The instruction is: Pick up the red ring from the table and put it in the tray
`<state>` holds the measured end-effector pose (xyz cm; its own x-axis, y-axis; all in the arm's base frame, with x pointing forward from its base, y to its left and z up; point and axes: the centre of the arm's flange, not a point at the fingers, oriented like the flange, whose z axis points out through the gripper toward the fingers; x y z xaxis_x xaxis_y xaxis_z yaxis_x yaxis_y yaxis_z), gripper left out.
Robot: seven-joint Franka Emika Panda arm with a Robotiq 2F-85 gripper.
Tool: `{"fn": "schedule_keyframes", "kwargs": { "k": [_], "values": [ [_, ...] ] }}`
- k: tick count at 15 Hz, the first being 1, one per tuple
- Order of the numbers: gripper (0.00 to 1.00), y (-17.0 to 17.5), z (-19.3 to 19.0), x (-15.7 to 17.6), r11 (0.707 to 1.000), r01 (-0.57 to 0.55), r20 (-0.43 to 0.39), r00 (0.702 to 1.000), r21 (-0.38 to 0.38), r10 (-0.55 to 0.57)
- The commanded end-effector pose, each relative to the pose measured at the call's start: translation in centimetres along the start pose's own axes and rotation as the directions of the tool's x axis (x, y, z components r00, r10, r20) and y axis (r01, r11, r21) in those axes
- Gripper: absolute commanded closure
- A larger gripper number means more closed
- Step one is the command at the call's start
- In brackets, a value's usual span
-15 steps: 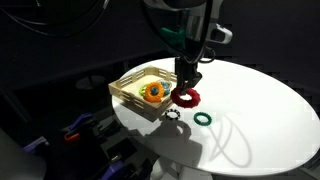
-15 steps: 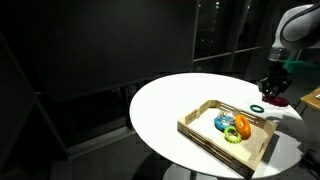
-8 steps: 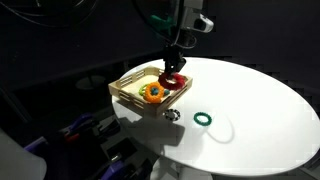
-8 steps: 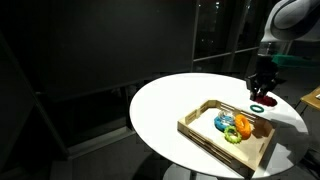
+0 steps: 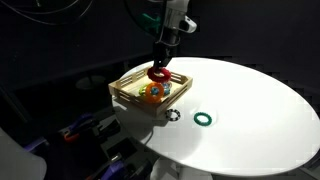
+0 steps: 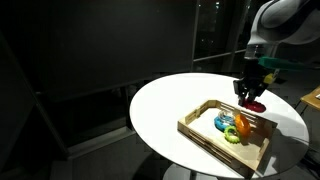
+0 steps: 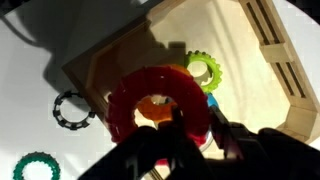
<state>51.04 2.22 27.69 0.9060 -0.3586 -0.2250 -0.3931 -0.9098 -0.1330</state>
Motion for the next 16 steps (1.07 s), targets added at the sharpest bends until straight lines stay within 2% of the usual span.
{"fn": "schedule_keyframes", "kwargs": {
  "k": [1, 6, 9, 16],
  "values": [
    [0.9, -2.3, 1.0, 0.9, 1.0, -0.009, 0.031, 0.999, 0.014, 0.009],
    [0.9, -4.2, 2.5, 1.1, 1.0, -0.001, 0.009, 1.0, -0.017, 0.001],
    [0.9, -5.0, 3.0, 1.5, 0.999, -0.003, -0.033, 0.999, -0.037, 0.002],
    [0.89, -5.7, 4.0, 2.3, 0.995, -0.021, -0.101, 0.995, -0.094, 0.012]
  ]
}}
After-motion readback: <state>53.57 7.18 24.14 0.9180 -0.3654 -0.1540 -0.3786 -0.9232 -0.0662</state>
